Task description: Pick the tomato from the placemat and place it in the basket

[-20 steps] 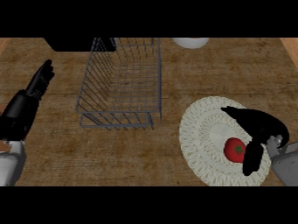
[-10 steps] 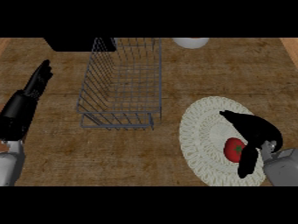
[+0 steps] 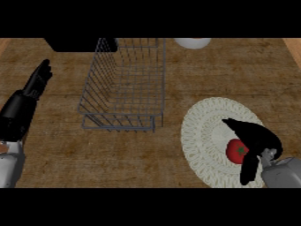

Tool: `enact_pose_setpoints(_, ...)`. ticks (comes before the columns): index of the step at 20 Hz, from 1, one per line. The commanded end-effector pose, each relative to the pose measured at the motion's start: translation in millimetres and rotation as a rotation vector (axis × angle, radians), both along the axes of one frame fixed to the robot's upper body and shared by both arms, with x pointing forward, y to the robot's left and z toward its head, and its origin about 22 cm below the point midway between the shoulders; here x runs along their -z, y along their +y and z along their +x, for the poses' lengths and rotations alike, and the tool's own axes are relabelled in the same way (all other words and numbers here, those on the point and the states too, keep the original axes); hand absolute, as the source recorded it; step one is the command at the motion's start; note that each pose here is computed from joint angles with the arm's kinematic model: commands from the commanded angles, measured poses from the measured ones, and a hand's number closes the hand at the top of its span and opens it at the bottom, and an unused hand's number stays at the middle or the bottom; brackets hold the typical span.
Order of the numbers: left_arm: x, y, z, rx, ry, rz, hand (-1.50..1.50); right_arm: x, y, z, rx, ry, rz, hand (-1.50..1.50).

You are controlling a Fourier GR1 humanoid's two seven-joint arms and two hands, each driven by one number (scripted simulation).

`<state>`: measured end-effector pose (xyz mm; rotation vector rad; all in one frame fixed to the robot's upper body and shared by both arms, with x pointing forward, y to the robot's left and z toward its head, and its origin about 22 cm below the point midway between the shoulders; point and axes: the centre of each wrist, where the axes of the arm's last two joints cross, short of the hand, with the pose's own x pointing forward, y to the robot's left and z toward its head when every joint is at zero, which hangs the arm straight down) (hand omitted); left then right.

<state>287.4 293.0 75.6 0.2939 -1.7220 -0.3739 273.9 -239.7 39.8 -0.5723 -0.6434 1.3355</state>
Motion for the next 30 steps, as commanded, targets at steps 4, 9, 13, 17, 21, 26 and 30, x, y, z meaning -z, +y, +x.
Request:
enact_pose_setpoints(4,-1,9,5.6,-0.017,0.012,0.006,0.0,11,-11,8,0.015,0.005,0.006,-1.5)
enact_pose_setpoints(9,-2,10,-1.2,0.004,-0.001,-0.008,0.0,36,-20,-9,0.039,0.013,0.046,1.5)
enact_pose_setpoints(13,-7,-5,7.3,-0.016,-0.012,0.015,0.0,37,0,6,0.005,-0.021,0.03,1.5)
enact_pose_setpoints(17,-4,-3,-6.1,0.0,-0.005,0.009,0.0,37,-8,17,-0.044,-0.03,0.029,1.5)
enact_pose_setpoints(21,-17,-11,-4.8,0.004,-0.015,0.006,0.0,30,-35,31,-0.071,-0.126,-0.008,1.5)
enact_pose_setpoints(26,-3,-14,3.8,0.018,-0.014,0.002,0.0,16,-71,77,-0.045,-0.345,-0.092,1.5)
enact_pose_setpoints(30,1,-9,2.2,0.021,-0.013,0.005,0.0,2,-68,99,-0.07,-0.475,-0.103,1.5)
